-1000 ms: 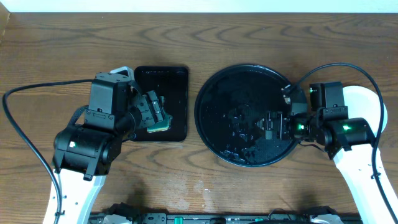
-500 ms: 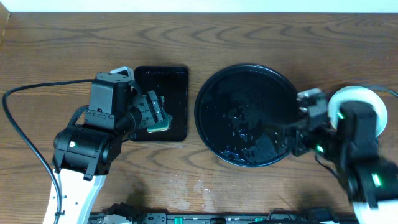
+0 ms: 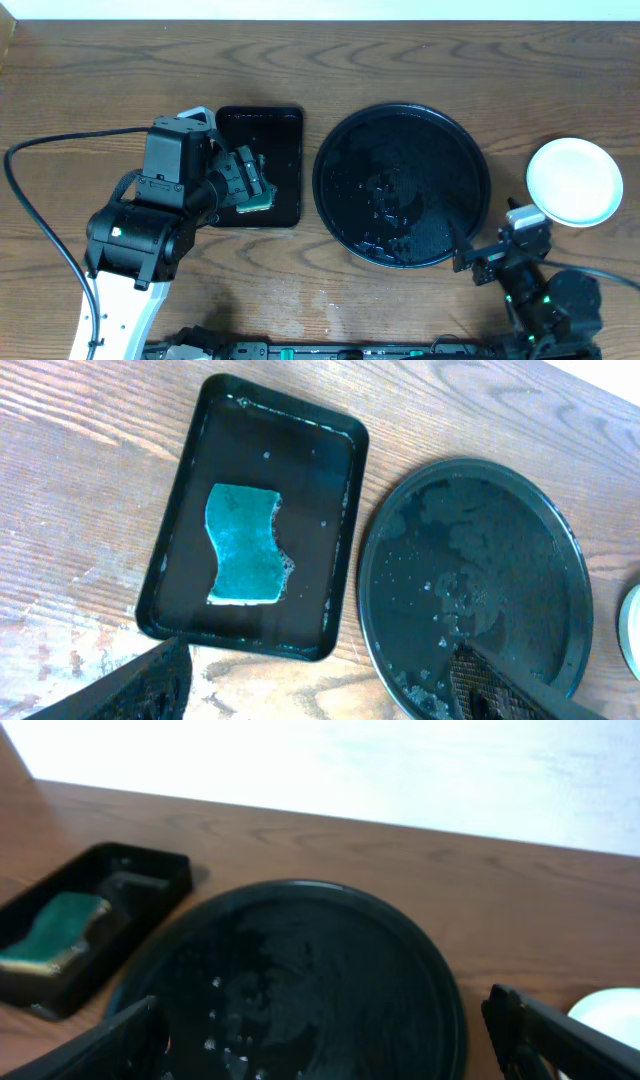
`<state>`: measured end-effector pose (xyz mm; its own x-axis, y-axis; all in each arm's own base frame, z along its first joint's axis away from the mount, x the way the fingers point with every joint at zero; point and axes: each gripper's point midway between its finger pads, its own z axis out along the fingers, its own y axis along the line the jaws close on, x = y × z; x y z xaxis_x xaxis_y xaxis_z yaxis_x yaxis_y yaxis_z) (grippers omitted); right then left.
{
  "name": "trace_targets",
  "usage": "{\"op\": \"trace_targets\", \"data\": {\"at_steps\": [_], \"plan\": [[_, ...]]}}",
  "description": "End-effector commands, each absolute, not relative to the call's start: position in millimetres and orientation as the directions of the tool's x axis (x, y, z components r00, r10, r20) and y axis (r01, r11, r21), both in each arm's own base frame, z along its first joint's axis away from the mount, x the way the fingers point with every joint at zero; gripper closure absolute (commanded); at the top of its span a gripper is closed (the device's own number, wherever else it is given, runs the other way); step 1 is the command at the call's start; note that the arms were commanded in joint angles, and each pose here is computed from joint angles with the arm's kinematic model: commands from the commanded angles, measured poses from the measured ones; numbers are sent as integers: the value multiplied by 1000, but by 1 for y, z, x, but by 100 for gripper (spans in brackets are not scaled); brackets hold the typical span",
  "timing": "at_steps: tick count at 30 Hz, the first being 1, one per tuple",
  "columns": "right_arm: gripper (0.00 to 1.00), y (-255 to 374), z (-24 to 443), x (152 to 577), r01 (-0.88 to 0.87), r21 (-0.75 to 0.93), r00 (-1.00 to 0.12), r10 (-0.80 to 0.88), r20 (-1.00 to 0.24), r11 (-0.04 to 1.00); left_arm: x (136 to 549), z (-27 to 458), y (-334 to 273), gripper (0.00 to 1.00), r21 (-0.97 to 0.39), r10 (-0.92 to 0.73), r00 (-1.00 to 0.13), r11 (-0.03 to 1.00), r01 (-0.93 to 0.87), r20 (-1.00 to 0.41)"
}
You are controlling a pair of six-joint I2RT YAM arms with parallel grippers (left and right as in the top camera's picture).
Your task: Clean dirty plates on tray and stack at the side
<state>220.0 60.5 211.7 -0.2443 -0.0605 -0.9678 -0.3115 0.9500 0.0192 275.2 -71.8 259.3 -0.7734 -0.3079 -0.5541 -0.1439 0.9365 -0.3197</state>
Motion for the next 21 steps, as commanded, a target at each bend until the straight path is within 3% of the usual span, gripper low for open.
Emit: {"op": "trace_targets", "data": {"at_steps": [1,13,21], "plan": [[1,56,197,220,-288,-9,-192,-67,-979,958,277,266,-70,17,-318,-308,-763,937,-141,-568],[1,58,161,239,-280,-35,-42,-48,-998,959,277,266,-70,16,-319,-308,-763,937,-141,-568],[1,57,160,239,-277,-38,-46,-52,-998,960,277,266,-70,16,-319,-308,-763,937,-141,-568]]}}
